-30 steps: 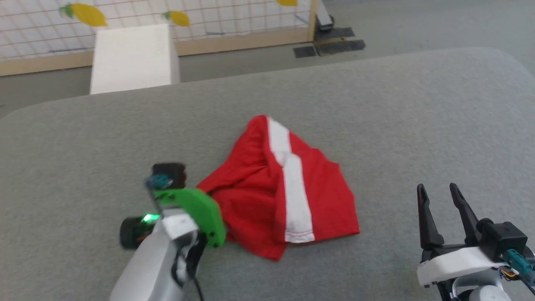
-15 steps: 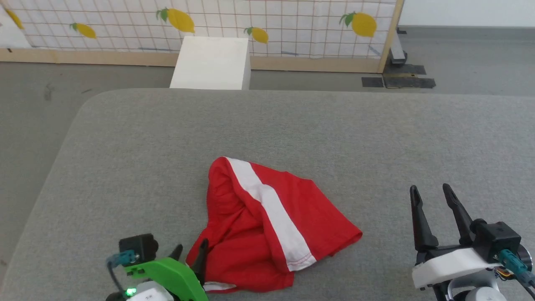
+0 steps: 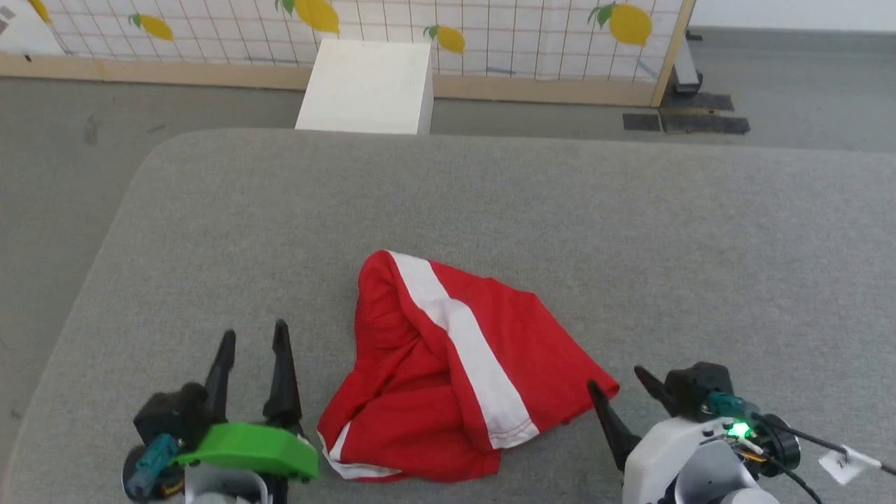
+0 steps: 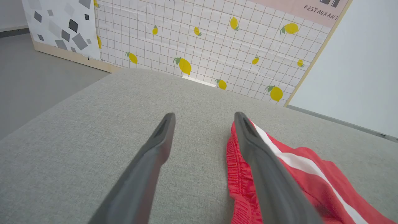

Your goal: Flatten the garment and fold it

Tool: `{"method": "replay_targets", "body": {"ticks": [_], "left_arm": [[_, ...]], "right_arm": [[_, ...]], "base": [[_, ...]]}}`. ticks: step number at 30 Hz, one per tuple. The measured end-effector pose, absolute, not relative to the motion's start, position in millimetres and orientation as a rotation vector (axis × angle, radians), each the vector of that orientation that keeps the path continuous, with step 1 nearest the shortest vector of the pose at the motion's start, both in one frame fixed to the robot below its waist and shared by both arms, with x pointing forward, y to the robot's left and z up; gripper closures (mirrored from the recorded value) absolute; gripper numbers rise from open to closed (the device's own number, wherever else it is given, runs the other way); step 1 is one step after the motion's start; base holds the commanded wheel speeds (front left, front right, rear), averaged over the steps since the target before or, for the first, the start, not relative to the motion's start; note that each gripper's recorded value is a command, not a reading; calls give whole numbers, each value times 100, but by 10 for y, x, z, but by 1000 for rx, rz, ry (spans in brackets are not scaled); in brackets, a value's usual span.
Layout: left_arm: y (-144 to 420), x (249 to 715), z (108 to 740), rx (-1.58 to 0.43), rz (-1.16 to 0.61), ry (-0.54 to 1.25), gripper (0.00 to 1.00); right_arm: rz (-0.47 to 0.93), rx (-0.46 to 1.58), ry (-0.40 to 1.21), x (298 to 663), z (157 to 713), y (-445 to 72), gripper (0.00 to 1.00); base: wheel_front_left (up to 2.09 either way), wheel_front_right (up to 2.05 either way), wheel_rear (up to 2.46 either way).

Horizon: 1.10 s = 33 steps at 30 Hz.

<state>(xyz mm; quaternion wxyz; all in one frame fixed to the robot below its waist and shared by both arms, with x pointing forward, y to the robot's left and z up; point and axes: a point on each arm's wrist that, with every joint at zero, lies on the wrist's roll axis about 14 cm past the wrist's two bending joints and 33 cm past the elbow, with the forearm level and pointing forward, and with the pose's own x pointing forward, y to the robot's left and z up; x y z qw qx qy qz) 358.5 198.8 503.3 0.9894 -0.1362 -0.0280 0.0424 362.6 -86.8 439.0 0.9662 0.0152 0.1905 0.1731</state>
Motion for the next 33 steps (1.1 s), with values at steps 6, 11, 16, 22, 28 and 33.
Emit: {"method": "replay_targets", "body": {"ticks": [6,11,16,22,28,33], "left_arm": [[2028,3743,5247,-242,93,-140,0],[2115,3795,5155,-238,119,-121,0],[2206,3834,5076,-211,141,-102,0],[2254,3812,5047,-211,156,-94,0],[2208,3787,5166,-221,140,-128,0],[2122,3792,5215,-228,113,-140,0]], "right_arm": [[389,-5,600,3616,4031,-773,0],[433,-42,738,3640,3796,-659,0],[450,-61,824,3700,3676,-616,100],[358,-21,799,3833,3743,-857,100],[40,-18,651,3985,4071,-1890,100],[-146,-40,555,3963,4320,-2499,100]], "base": [[0,0,0],[0,0,0],[0,0,0],[0,0,0],[0,0,0],[0,0,0]]}}
